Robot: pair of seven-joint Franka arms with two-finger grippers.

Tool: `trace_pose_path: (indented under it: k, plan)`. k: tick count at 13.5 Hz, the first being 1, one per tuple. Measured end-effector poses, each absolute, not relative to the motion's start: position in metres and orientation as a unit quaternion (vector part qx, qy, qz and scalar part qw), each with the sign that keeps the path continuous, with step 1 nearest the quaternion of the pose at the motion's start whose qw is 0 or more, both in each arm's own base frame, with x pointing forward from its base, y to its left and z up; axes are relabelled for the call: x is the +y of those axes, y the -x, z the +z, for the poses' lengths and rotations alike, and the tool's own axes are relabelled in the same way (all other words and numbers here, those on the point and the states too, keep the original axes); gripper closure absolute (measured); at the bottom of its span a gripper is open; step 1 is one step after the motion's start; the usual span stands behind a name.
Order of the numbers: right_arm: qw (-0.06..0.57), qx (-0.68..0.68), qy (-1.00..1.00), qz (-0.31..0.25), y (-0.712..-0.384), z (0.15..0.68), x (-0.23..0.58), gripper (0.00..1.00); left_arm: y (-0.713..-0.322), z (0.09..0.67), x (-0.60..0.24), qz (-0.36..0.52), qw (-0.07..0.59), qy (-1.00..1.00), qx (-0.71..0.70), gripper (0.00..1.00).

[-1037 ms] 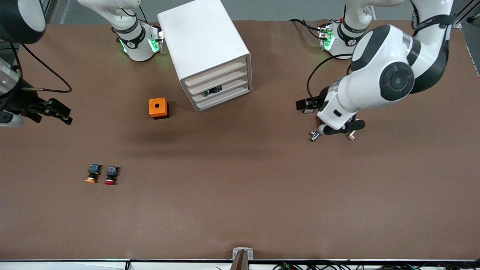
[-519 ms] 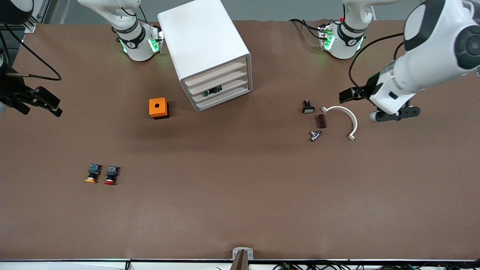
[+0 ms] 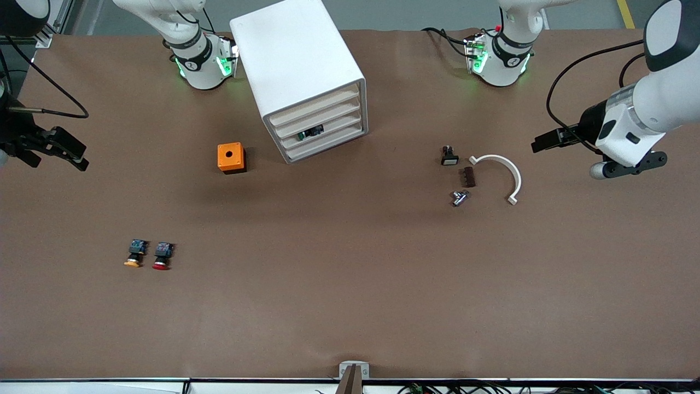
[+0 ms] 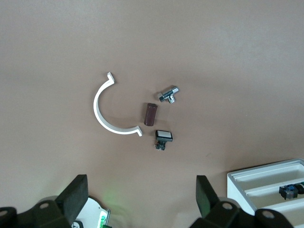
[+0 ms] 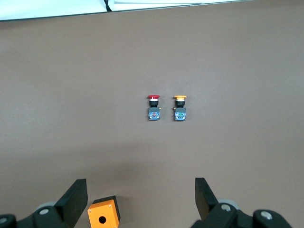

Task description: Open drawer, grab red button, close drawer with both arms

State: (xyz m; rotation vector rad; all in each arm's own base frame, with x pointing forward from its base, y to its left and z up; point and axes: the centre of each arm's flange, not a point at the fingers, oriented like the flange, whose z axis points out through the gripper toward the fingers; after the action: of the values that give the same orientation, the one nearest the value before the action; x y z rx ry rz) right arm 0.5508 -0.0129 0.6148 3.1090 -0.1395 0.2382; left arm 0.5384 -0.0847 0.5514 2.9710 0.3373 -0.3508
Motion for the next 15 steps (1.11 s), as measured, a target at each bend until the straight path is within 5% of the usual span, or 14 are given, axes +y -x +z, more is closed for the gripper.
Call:
trace_pose_path:
  k: [7,15]
  plan:
    - [0.010,-0.045,-0.996,0.078,-0.551,0.615,-0.013,0.00,-0.539,0.579,-0.065,-0.074,-0.022,-0.996,0.052,0.00]
    - [0.011,-0.044,-0.996,0.078,-0.551,0.615,-0.013,0.00,-0.537,0.590,-0.025,-0.047,-0.020,-0.999,0.004,0.00]
